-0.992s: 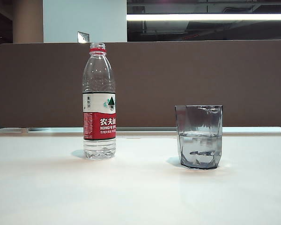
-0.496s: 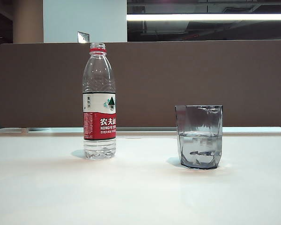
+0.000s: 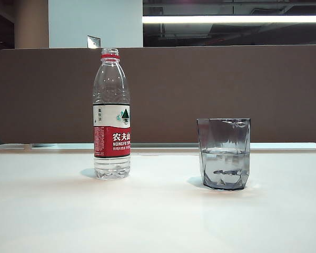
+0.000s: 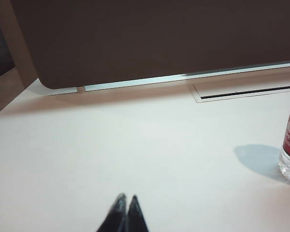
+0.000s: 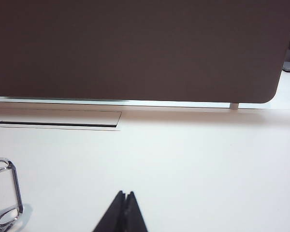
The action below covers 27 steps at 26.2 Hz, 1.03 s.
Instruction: Pick up the mineral water bottle with the left hand on the table and pour water into the mug until it's half full.
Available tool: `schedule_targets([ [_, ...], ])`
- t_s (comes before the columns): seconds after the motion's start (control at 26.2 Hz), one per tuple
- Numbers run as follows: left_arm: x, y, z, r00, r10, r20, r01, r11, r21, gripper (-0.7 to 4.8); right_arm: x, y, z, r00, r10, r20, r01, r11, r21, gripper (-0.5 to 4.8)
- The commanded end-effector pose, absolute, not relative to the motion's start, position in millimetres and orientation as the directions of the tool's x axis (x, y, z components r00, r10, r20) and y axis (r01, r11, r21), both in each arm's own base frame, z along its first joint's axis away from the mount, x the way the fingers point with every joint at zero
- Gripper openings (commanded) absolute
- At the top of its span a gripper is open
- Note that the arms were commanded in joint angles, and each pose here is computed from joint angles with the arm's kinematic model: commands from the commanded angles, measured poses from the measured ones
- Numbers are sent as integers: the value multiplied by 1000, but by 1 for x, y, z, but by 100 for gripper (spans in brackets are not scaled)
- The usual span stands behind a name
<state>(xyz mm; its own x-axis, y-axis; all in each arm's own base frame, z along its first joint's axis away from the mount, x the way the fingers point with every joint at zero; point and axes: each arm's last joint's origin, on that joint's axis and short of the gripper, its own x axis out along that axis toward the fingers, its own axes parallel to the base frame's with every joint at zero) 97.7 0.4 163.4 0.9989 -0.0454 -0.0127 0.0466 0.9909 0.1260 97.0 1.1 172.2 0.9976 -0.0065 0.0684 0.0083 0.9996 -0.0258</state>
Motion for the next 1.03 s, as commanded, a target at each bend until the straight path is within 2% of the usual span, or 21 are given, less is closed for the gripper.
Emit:
schedule_targets([
  [0.04,97,0,167,999,-50,7,49,990,131,-5,97,1,173,997,-7,82,9,1000,-25,-8],
  [0.23,97,0,167,999,-50,7,49,990,131,-5,97,1,173,996,-8,84,10,1000,-23,-8],
  [0.34,97,0,167,999,-50,7,49,990,131,-5,97,1,173,996,-8,84,5,999,39,-8],
  [1.03,97,0,167,999,-50,7,49,990,131,-6,97,1,173,996,-4,84,1,999,34,-8],
])
